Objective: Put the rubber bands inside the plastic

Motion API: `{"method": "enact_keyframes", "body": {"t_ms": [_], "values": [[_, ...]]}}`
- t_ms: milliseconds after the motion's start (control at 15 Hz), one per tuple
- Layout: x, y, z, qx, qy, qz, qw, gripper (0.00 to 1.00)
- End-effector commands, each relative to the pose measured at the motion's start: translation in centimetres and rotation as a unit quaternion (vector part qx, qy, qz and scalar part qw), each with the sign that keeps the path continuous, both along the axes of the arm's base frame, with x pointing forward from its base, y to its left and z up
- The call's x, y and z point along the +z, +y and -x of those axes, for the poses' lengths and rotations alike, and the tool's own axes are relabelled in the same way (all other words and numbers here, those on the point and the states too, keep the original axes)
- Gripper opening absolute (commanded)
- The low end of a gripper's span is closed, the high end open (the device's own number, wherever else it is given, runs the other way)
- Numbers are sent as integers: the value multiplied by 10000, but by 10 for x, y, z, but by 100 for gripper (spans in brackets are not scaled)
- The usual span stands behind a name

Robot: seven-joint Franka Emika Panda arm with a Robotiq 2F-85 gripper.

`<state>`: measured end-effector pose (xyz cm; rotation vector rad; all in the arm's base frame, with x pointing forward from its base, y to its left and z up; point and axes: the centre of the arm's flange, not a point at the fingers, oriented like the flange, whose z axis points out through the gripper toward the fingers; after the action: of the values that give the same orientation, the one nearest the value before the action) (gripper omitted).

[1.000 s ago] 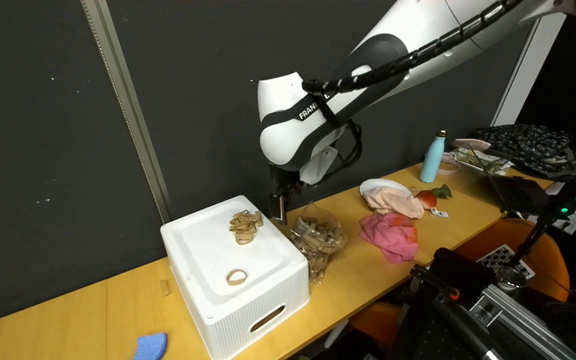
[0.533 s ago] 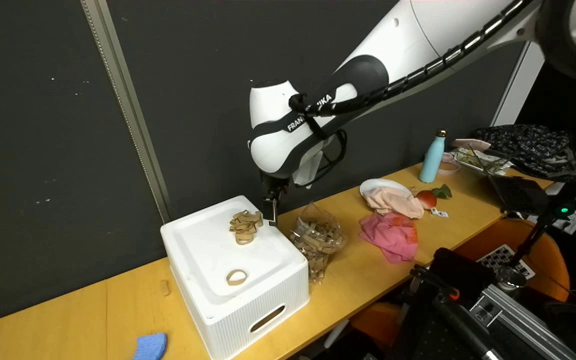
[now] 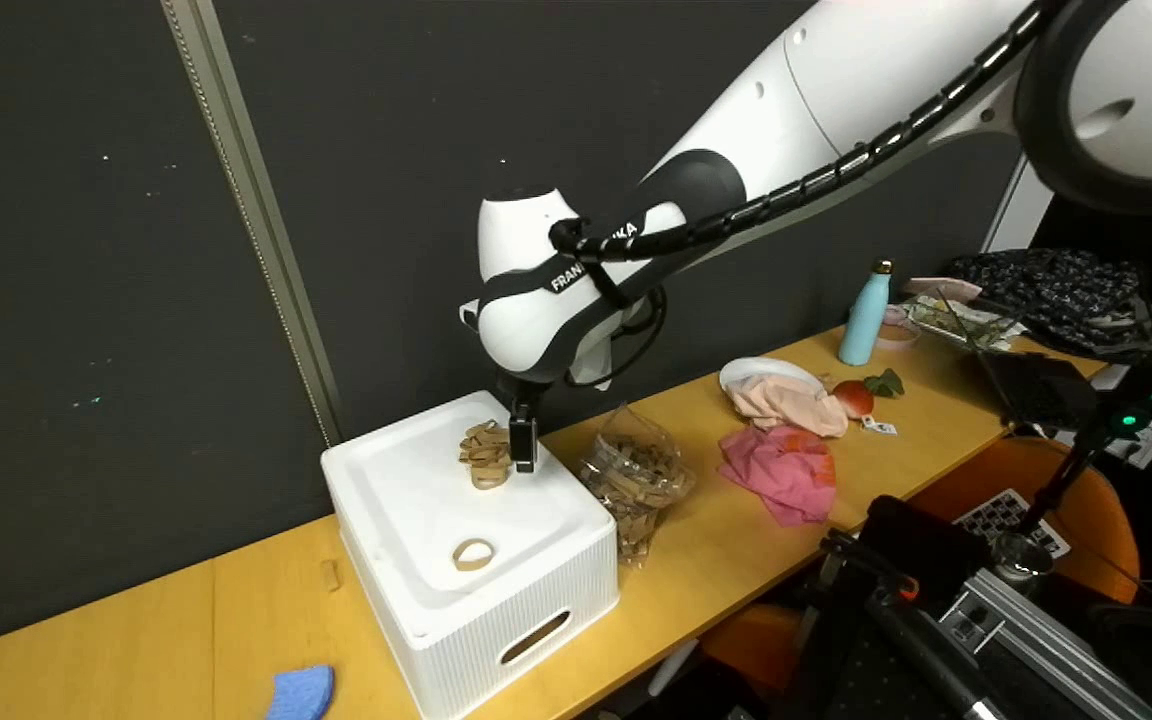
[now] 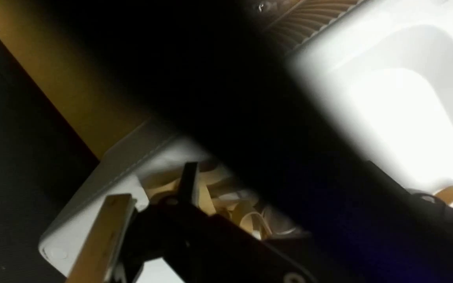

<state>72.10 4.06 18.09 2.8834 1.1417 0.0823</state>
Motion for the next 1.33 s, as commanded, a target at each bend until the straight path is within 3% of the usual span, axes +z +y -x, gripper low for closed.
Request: {"method": "enact_keyframes", "body": {"t_ms": [0,333,867,933,1067,1267], "values": [[-11,3,-24,612,-86,-2,9981,100],[-24,11,-44,1122,-200,175,9933,100],[-32,25,-61,1424,-345,183,9890,98],[-32,27,-62,1435,-351,179,9889,74],[-32,31,-61,1457,-370,195,9884,68],[-31,34,-60,1453,-386,208,9884,45]]}}
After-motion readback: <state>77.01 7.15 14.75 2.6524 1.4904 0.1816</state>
